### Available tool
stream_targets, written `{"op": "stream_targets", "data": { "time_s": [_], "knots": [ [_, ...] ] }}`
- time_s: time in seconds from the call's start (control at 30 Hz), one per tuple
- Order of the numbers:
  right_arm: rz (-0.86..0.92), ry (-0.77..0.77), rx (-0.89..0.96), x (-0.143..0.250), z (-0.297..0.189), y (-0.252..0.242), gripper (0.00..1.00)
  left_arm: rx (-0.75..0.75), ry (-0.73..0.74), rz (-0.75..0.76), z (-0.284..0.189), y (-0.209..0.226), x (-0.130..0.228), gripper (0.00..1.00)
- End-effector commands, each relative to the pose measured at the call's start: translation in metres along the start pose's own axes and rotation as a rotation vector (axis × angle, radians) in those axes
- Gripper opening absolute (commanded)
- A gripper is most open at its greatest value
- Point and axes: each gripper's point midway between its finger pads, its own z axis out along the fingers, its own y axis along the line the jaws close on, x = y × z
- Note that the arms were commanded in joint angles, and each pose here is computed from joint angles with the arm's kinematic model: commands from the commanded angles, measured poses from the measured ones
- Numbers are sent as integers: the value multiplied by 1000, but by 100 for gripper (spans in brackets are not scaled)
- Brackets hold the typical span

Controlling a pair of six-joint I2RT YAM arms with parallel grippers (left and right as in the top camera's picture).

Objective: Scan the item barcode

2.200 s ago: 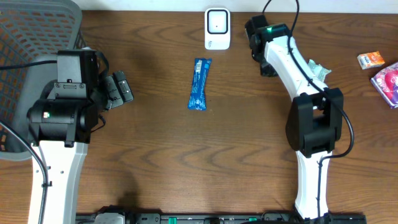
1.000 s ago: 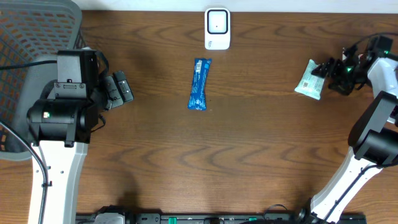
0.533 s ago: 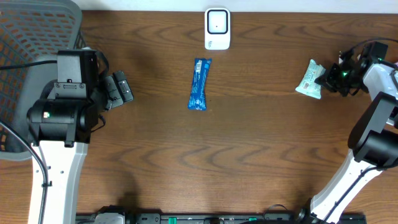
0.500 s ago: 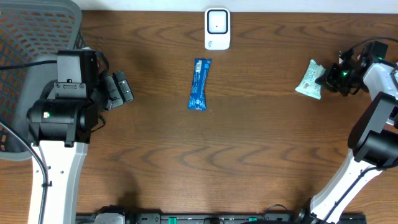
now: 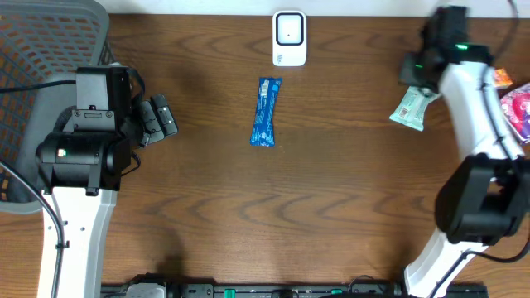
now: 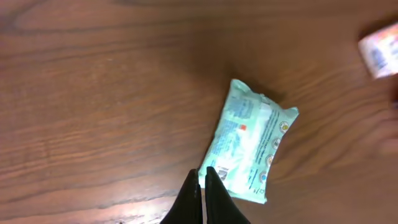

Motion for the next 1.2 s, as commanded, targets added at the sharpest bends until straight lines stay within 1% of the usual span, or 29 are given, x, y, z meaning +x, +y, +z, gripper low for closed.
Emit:
{"op": "stream_targets", "data": {
  "time_s": [0.0,0.07,0.1,0.13,0.17,0.2,0.27,0.33,0.47,0.67,0.77,0.93,0.97,1.03,1.1,1.13,1.17],
  "knots": [
    [31,-3,269,8,6,-28,17,-9,-7,10,-2,2,-3,98],
    [101,17,218,11,13,-28,30,-9,-7,10,-2,2,-3,98],
    [131,28,187,13,16,-29,45,-9,-7,10,-2,2,-3,98],
    [166,42,148,14,19,-32,64,-9,-8,10,-2,2,-3,98],
    [193,54,114,15,21,-34,75,-9,-7,10,-2,2,-3,98],
    [222,72,63,17,24,-38,79,-9,-7,10,-2,2,-3,98],
    [276,96,27,20,28,-51,80,-9,-7,10,-2,2,-3,98],
    [351,124,51,28,34,-73,79,-9,-7,10,-2,2,-3,98],
    [377,172,66,43,51,-86,80,-9,-8,10,-2,2,-3,98],
    [411,233,60,60,88,-83,81,-9,-7,10,-2,2,-3,98],
    [413,255,-44,63,109,-66,80,-9,-8,10,-2,2,-3,98],
    [436,249,-158,59,123,-53,81,-9,-7,10,-2,2,-3,98],
    [442,246,-170,58,126,-52,81,-9,-8,10,-2,2,-3,98],
    [447,241,-177,58,130,-53,76,-9,-7,10,-2,2,-3,98],
    [437,250,-176,62,137,-54,52,-9,-7,10,-2,2,-3,98],
    [429,256,-176,64,139,-54,27,-9,-7,10,-2,2,-3,98],
    [420,262,-176,66,140,-53,10,-9,-8,10,-2,2,-3,98]
  ]
}}
